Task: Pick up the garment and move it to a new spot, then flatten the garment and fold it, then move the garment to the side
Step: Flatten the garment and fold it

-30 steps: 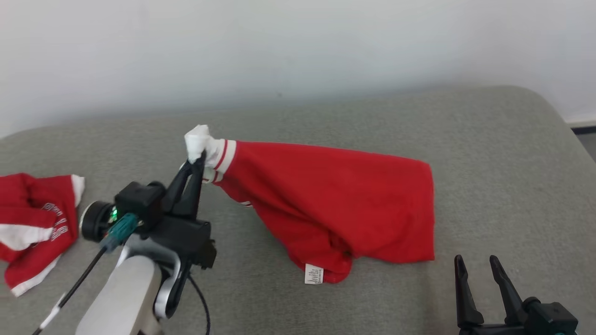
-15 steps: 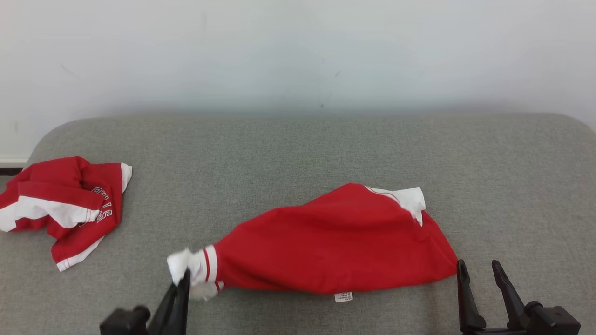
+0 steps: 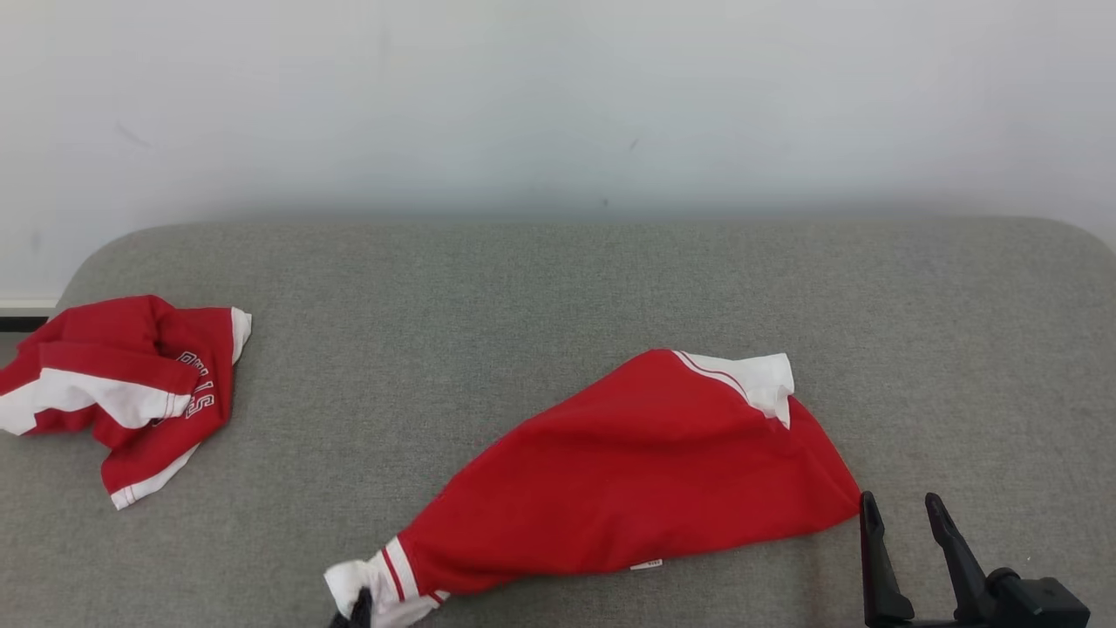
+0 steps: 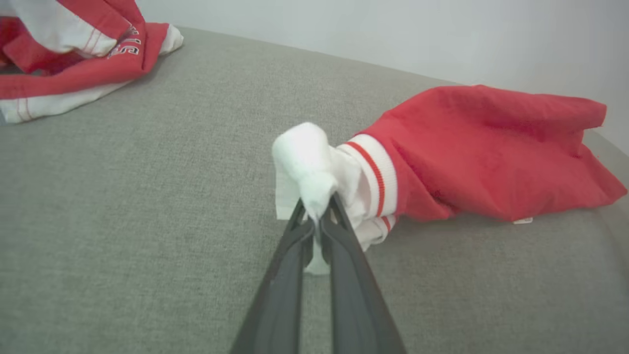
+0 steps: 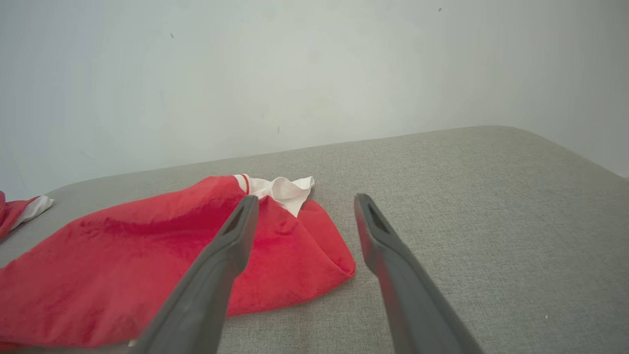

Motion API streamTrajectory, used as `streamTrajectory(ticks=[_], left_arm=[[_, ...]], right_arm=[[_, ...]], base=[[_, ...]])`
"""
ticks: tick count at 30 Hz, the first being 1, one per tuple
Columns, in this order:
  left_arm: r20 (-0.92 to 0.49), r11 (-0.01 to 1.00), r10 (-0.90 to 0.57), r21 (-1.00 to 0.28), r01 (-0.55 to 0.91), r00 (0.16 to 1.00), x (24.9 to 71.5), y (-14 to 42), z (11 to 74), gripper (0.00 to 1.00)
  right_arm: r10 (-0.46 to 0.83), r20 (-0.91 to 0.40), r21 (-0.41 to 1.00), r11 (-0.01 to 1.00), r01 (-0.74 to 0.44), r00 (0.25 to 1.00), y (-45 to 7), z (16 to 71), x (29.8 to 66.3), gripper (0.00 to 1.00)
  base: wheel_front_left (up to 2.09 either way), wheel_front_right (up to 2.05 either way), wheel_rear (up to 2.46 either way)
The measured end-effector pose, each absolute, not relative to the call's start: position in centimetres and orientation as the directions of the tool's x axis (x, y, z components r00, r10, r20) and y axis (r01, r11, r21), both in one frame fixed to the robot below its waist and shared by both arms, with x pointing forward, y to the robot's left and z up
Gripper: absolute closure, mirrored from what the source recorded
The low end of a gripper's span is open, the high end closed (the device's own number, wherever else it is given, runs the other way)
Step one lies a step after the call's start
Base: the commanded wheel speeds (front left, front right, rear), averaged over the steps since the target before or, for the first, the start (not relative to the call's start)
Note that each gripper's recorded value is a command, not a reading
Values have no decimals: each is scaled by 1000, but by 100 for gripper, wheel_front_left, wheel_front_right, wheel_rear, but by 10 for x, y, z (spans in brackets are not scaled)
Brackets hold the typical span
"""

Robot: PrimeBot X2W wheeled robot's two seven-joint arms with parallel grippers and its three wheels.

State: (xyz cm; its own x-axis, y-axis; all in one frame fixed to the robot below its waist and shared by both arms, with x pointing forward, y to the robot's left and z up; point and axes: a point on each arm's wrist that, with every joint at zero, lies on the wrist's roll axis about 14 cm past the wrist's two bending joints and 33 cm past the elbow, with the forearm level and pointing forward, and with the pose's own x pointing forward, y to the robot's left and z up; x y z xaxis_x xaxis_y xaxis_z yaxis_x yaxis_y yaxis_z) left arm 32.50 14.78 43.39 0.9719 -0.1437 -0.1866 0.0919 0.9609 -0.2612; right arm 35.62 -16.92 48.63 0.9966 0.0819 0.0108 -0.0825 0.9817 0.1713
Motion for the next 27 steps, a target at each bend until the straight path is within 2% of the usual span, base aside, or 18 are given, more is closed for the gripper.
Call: streamTrajectory(ticks=[8,14,20,27], left_arm=[[61,975,-82,-202,93,995,353,168,509,0],[155,981,-103,-149,126,983,368,169,539,0],[243,971,-210,-59,231,947,403,154,578,0],[236,915,-396,25,402,887,453,110,615,0]], right_arm=[[89,13,173,981,-90,996,-167,487,356,0],[74,7,179,981,-74,997,-171,484,353,0],[36,12,188,982,-38,999,-182,485,351,0],[-20,9,206,978,18,1000,-198,483,350,0]], base=[[0,0,0],[0,0,0],[0,0,0],[0,0,0]])
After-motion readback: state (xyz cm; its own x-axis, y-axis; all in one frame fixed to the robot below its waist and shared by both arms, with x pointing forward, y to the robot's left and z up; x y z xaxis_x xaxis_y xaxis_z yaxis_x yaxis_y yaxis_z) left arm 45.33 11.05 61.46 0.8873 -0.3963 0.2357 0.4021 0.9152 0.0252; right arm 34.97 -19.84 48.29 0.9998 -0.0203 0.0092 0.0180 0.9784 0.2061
